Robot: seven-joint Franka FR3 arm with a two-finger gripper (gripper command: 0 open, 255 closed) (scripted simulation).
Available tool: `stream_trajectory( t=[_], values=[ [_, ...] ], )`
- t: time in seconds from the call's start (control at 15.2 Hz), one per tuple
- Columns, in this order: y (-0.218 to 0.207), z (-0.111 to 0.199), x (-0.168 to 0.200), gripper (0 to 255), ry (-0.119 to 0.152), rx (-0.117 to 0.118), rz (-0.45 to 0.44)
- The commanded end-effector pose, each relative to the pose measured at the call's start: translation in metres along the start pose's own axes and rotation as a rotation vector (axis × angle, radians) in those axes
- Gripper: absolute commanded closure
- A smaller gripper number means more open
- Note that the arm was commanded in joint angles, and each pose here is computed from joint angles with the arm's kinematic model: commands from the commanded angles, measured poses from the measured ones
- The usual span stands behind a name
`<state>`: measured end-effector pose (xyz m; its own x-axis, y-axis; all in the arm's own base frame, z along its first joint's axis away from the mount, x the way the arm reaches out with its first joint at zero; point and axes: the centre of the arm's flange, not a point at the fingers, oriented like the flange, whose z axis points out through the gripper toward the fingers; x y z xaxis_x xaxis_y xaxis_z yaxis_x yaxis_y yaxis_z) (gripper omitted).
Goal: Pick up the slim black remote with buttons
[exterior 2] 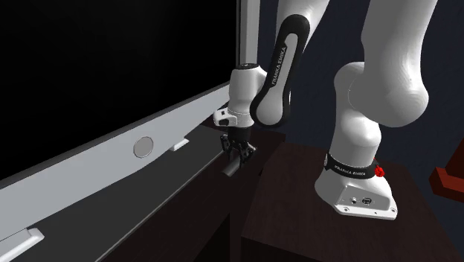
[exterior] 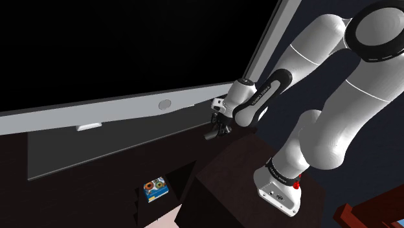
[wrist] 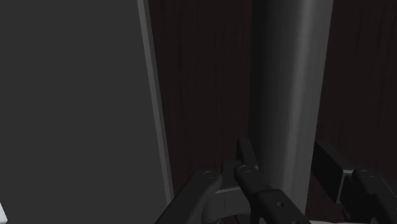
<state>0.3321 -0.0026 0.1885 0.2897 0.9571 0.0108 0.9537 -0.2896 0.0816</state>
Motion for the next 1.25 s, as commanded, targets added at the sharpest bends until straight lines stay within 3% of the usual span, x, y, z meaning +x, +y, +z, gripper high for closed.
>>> stream_trajectory(
  t=[0.0,1.19],
  values=[
    [0.0,0.001,0.0,255,-0.001,0.0,-0.001],
    [0.007,-0.078,0.001,255,-0.001,0.0,-0.001]
  ],
)
